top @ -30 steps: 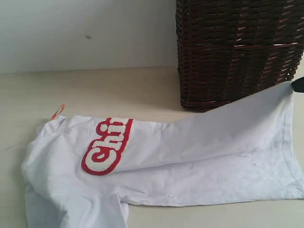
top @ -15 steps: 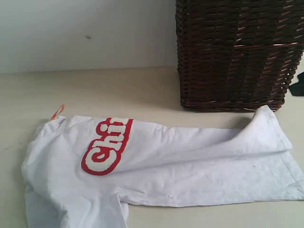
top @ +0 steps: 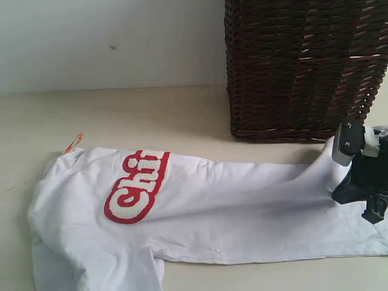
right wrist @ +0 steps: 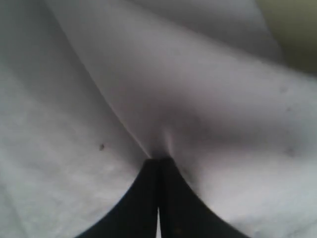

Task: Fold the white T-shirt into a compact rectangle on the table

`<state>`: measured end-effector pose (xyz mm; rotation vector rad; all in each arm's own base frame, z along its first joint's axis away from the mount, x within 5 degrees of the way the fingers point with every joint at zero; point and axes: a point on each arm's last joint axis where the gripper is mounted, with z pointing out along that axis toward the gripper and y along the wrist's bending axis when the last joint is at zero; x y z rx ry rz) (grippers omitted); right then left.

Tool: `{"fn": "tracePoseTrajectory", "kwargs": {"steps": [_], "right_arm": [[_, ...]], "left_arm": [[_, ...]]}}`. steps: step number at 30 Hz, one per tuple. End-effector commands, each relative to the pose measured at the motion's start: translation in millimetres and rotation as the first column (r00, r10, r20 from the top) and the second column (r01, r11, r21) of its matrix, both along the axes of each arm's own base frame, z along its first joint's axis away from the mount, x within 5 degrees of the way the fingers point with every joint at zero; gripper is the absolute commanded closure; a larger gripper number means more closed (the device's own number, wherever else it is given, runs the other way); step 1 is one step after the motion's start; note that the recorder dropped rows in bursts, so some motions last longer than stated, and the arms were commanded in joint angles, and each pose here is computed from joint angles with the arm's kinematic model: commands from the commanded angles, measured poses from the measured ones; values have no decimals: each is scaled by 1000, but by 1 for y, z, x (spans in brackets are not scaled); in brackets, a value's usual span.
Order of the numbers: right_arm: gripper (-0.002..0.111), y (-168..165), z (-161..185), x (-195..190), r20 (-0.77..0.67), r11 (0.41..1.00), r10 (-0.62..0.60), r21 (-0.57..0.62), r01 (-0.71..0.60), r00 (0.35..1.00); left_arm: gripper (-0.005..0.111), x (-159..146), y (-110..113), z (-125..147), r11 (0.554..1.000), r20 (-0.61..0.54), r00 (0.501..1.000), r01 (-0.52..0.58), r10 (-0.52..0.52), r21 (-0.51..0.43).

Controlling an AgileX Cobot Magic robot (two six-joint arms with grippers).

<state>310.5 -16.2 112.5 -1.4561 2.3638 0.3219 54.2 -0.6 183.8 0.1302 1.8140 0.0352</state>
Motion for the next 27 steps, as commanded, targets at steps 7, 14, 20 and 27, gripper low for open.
{"fn": "tracePoseTrajectory", "kwargs": {"steps": [7, 14, 20, 27], "right_arm": [[108, -3, -19, -16, -189, 981, 184, -32, -193, 965], [108, -15, -17, -42, -460, 944, 254, -74, -322, 851], [108, -19, -5, -47, -493, 929, 264, -100, -356, 829], [108, -1, 41, -37, -232, 982, 176, -27, -188, 957]], "left_arm": [[104, 0, 0, 1, 1000, 20, 1000, 0, 0, -3], [104, 0, 0, 1, 1000, 20, 1000, 0, 0, -3], [104, 0, 0, 1, 1000, 20, 1000, 0, 0, -3], [104, 0, 0, 1, 1000, 20, 1000, 0, 0, -3]]}}
